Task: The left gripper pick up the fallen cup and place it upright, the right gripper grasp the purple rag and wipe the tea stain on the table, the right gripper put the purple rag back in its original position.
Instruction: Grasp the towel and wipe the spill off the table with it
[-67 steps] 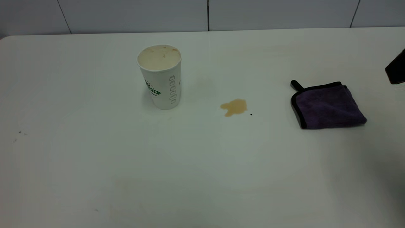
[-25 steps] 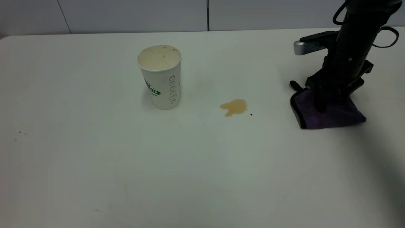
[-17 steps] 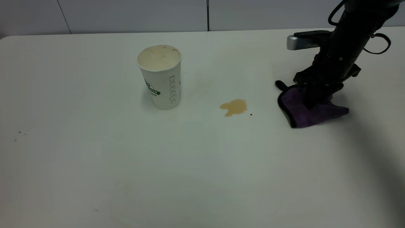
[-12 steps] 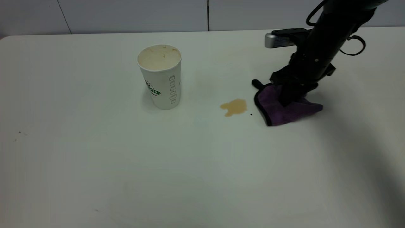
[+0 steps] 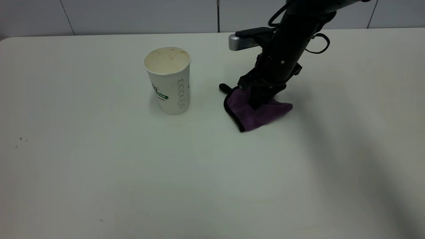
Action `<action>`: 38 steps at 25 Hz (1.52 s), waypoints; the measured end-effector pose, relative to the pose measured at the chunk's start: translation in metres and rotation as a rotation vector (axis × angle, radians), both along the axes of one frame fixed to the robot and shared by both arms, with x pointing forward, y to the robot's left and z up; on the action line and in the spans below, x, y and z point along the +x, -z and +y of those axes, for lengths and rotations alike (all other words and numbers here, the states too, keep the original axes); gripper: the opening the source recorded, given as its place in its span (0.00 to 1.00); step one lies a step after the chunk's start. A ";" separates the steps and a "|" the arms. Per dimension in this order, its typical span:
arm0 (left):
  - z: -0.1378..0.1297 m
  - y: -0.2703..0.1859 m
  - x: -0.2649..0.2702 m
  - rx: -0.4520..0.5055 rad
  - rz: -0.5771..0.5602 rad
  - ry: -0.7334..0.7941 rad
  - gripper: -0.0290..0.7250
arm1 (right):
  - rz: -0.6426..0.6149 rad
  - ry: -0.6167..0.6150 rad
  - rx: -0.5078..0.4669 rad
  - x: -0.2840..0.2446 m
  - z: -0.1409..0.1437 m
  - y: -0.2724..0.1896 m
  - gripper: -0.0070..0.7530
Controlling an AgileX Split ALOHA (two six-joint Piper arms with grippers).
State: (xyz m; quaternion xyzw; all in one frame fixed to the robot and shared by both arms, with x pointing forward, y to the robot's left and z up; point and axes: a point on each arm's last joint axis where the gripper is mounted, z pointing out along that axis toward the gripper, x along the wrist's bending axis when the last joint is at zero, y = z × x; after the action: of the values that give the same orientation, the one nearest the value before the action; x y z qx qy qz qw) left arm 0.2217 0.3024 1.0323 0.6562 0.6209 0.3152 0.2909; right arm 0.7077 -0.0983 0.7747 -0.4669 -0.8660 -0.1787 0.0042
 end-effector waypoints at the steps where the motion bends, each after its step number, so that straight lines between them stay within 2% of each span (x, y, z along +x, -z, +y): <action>1: 0.000 0.000 0.000 0.000 0.000 0.000 0.67 | 0.005 -0.023 -0.007 -0.004 0.007 0.000 0.12; 9: 0.000 0.000 0.000 0.000 0.000 0.000 0.67 | 0.152 -0.196 -0.077 -0.037 0.039 0.002 0.12; 12: 0.000 0.000 0.000 0.000 0.000 0.000 0.67 | 0.224 -0.310 -0.095 -0.056 0.055 0.004 0.12; 15: 0.000 0.000 0.000 0.000 0.000 0.000 0.67 | 0.235 -0.387 -0.102 -0.070 0.073 0.005 0.12; 18: 0.000 0.000 0.000 0.000 0.000 0.000 0.67 | 0.200 -0.383 -0.094 -0.073 0.083 0.005 0.12; 22: 0.000 0.000 0.000 0.000 0.000 0.000 0.67 | 0.140 -0.317 -0.152 -0.063 0.076 0.005 0.11; 25: 0.000 0.000 0.000 0.000 0.000 0.000 0.67 | 0.070 -0.236 -0.226 -0.047 0.058 0.003 0.11; 29: 0.000 0.000 0.000 0.000 0.000 0.000 0.67 | 0.007 -0.098 -0.288 -0.017 0.013 0.002 0.11; 33: 0.000 0.000 0.000 0.000 0.000 0.000 0.67 | 0.027 0.073 -0.290 0.007 -0.047 0.002 0.11; 38: 0.000 0.000 0.000 0.000 0.000 0.000 0.67 | 0.123 0.272 -0.237 0.020 -0.116 0.002 0.11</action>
State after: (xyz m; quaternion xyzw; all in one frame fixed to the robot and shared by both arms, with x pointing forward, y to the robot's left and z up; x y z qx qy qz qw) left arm 0.2217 0.3024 1.0323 0.6562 0.6209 0.3152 0.2909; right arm 0.7278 -0.2139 0.7731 -0.5869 -0.8081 -0.0458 -0.0221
